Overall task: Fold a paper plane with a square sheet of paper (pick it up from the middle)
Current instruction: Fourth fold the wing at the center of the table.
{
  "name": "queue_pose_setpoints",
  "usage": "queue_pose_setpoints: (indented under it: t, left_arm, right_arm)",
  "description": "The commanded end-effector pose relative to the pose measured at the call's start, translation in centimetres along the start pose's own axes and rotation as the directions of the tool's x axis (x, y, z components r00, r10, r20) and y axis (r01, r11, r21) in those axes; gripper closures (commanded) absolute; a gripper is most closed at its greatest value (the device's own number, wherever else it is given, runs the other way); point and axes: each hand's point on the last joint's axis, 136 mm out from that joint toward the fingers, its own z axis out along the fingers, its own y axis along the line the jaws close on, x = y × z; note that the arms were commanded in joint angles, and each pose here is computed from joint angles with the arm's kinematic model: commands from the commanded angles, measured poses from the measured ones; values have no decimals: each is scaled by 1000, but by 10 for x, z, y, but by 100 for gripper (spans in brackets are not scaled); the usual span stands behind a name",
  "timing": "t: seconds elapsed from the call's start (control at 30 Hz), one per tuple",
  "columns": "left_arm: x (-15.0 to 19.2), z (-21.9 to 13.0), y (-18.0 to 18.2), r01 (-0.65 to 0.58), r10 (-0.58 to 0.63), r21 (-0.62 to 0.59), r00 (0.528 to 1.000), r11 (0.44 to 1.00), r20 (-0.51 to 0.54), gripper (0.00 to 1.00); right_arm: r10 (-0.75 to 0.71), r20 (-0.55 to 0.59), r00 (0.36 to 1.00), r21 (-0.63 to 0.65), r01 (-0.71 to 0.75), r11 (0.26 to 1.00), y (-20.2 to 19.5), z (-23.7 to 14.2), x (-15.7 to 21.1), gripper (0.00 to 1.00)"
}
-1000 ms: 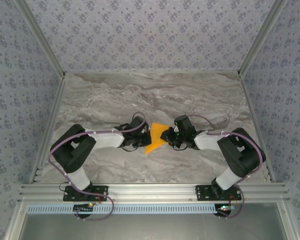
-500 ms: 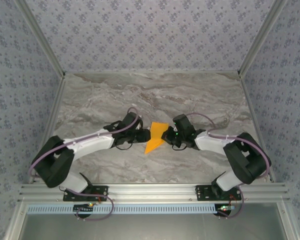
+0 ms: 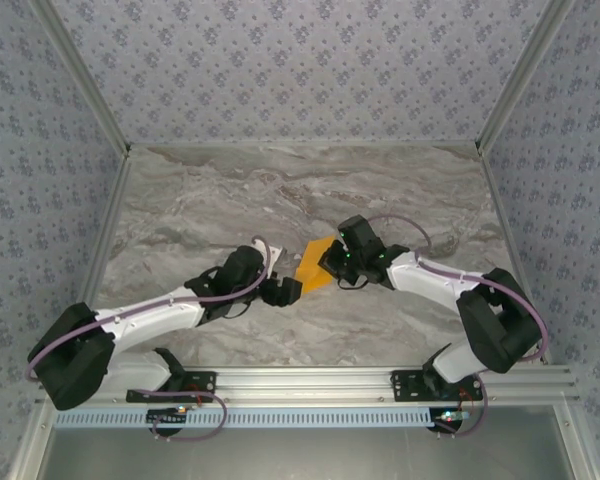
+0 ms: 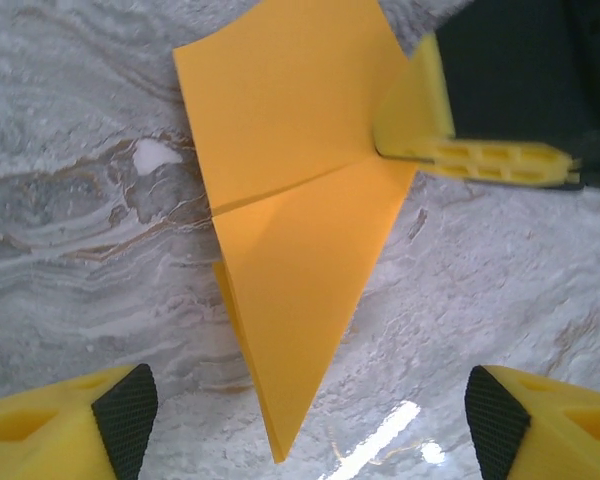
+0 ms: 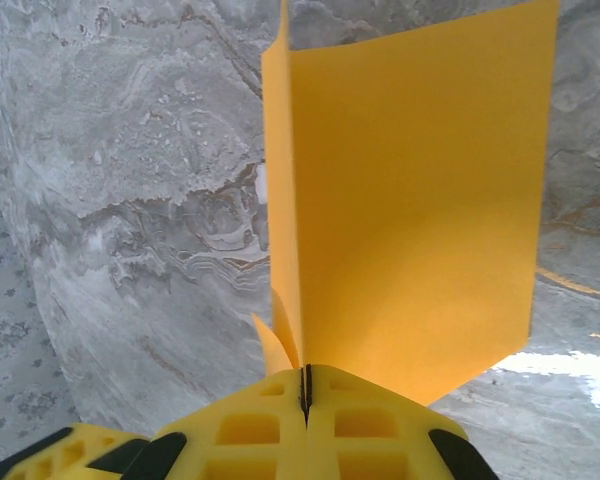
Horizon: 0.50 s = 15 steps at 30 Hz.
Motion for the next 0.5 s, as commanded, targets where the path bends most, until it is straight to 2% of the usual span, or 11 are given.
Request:
queue_pose_setpoints:
  t: [0.0, 0.13, 0.27, 0.47]
  left_arm:
    - [-23, -2, -14, -180, 176, 19, 977, 984, 120, 16]
    - [-19, 7, -20, -308, 304, 4, 944, 951, 131, 17]
    - [-9, 22, -31, -464, 459, 15, 879, 885, 128, 20]
    - [-5, 45, -22, -553, 555, -49, 827, 832, 92, 27]
  right_arm:
    - [50, -10, 999, 40, -49, 998, -5, 2, -2, 100]
    - [66, -25, 998, 46, -65, 997, -6, 5, -1, 100]
    - [79, -36, 996, 52, -77, 996, -7, 7, -1, 100]
    - [85, -50, 995, 58, -82, 995, -9, 7, -1, 100]
